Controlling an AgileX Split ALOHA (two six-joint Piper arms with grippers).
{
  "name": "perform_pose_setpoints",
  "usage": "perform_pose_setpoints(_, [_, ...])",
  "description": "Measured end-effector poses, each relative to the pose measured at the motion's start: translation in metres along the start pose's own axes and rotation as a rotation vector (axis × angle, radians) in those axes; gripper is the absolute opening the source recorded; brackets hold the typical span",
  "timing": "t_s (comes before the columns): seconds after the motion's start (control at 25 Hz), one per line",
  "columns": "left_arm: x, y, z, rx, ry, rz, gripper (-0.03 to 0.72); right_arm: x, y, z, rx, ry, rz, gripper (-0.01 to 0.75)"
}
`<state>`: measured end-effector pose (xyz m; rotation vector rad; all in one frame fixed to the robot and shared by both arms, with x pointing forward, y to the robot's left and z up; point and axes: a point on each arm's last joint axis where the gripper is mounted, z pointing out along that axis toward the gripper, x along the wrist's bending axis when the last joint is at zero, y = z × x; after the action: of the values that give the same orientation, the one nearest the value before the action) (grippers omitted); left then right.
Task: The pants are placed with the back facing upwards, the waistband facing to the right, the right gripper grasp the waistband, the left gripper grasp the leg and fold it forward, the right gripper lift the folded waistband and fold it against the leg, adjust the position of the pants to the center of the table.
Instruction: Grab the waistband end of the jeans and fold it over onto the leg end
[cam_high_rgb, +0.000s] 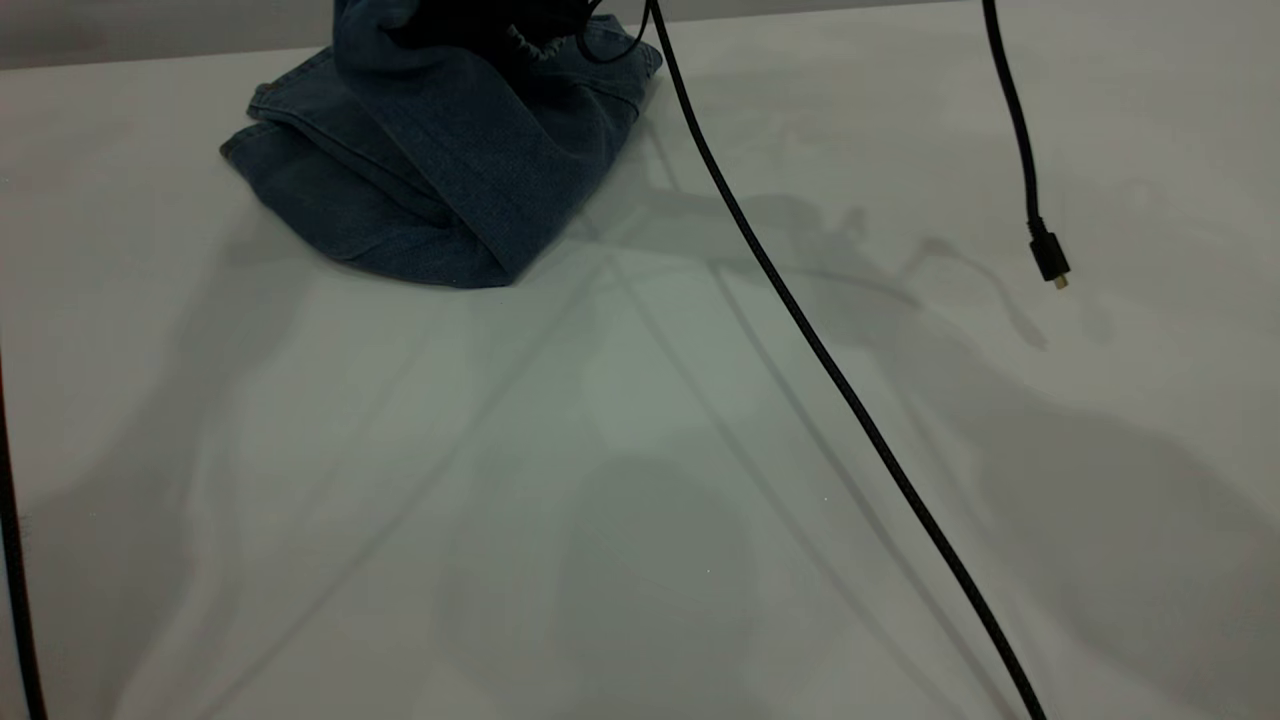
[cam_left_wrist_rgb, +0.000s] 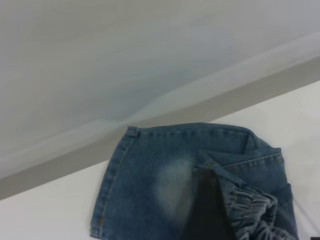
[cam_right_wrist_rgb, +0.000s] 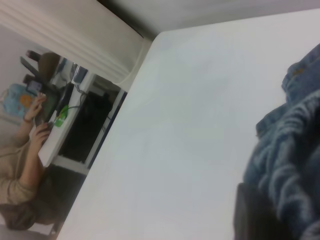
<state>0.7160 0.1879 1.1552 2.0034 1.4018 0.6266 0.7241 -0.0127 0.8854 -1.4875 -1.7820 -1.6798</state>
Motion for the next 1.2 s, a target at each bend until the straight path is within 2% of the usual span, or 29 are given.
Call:
perform_pose_setpoints(0.28, [0.0, 0.0, 0.0, 0.0, 0.001, 0.0, 0.495, 0.001, 0.0, 0.0, 0.004, 0.006, -0.001, 0.519])
perform_pose_setpoints(0.4, [0.0, 0.0, 0.0, 0.0, 0.001, 0.0, 0.495, 0.0, 0.0, 0.0, 0.005, 0.005, 0.001, 0.614])
perform_pose_setpoints(0.52, [0.0, 0.0, 0.0, 0.0, 0.001, 0.0, 0.495, 0.0, 0.0, 0.0, 0.005, 0.005, 0.001, 0.629])
perform_pose_setpoints(0.64, [0.0, 0.0, 0.0, 0.0, 0.001, 0.0, 0.495, 0.003, 0.002, -0.001, 0.002, 0.008, -0.005, 0.613])
perform_pose_setpoints(0.84, [0.0, 0.0, 0.0, 0.0, 0.001, 0.0, 0.495, 0.013, 0.023, -0.008, -0.026, 0.051, -0.019, 0.593])
perform_pose_setpoints(1.2, [0.0, 0.0, 0.0, -0.001, 0.001, 0.0, 0.495, 0.046, 0.048, -0.016, 0.077, 0.092, -0.135, 0.593])
